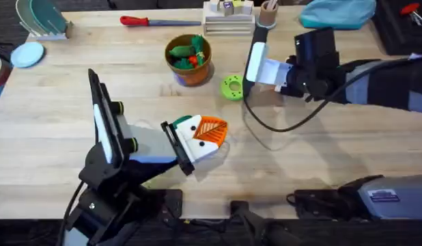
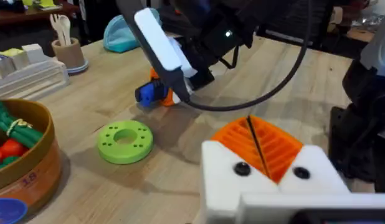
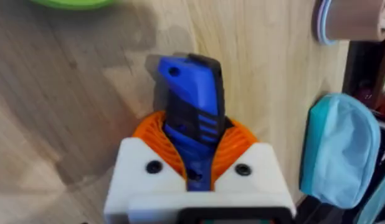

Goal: Pick up the gripper from the table and insert it into the empty holder that is missing its gripper. Then pick up a screw, insert it into the mounting hole, and use the screwdriver to tighten it. Finally, clean up the table by picking up the vegetable and placing it into the bucket.

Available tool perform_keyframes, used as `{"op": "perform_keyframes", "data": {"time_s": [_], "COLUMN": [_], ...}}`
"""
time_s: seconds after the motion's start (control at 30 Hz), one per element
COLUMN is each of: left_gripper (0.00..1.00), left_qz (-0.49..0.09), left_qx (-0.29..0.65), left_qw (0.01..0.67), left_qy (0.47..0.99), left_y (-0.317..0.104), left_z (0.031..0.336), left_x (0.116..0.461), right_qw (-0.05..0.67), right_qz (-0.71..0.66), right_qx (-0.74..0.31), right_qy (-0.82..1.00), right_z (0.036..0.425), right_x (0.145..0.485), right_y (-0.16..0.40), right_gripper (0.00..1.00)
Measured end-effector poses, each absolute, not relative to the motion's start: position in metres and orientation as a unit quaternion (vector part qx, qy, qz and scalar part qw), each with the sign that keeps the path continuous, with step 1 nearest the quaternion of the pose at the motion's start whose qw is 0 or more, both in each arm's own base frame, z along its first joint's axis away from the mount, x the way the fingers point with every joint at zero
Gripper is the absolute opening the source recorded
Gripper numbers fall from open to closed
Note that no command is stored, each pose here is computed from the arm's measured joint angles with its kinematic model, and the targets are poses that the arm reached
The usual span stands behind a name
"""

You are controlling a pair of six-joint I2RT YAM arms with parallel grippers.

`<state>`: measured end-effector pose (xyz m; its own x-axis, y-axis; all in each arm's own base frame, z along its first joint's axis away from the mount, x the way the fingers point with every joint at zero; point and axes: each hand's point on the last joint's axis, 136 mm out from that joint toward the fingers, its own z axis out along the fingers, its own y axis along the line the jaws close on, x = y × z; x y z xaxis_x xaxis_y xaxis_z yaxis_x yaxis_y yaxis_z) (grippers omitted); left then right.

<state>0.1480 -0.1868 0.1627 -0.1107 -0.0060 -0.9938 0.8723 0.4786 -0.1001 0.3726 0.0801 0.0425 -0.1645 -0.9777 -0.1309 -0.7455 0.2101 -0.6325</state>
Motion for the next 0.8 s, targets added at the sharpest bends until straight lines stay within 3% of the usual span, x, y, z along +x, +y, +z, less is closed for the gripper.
{"op": "perform_keyframes", "data": {"time_s": [0.13, 0.27, 0.3, 0.53, 0.6, 0.77, 0.8], "left_gripper": [0.017, 0.017, 0.017, 0.020, 0.194, 0.938, 0.978], "left_qz": [-0.382, -0.382, -0.382, -0.382, -0.382, -0.383, -0.384], "left_qx": [0.339, 0.338, 0.338, 0.339, 0.338, 0.337, 0.336], "left_qw": [0.574, 0.575, 0.574, 0.575, 0.574, 0.574, 0.573], "left_qy": [0.640, 0.640, 0.640, 0.640, 0.640, 0.641, 0.641], "left_y": [-0.187, -0.187, -0.187, -0.187, -0.187, -0.187, -0.187], "left_z": [0.163, 0.163, 0.163, 0.163, 0.163, 0.163, 0.163], "left_x": [0.148, 0.148, 0.148, 0.148, 0.148, 0.148, 0.148], "right_qw": [0.249, 0.252, 0.255, 0.251, 0.254, 0.270, 0.274], "right_qz": [-0.213, -0.220, -0.222, -0.215, -0.209, -0.179, -0.171], "right_qx": [-0.598, -0.592, -0.587, -0.572, -0.570, -0.528, -0.513], "right_qy": [0.732, 0.734, 0.736, 0.751, 0.753, 0.785, 0.796], "right_z": [0.043, 0.052, 0.055, 0.055, 0.055, 0.056, 0.057], "right_x": [0.369, 0.374, 0.375, 0.368, 0.364, 0.356, 0.355], "right_y": [0.082, 0.082, 0.082, 0.087, 0.094, 0.107, 0.108], "right_gripper": [0.338, 0.896, 0.967, 0.991, 0.992, 0.991, 0.991]}}
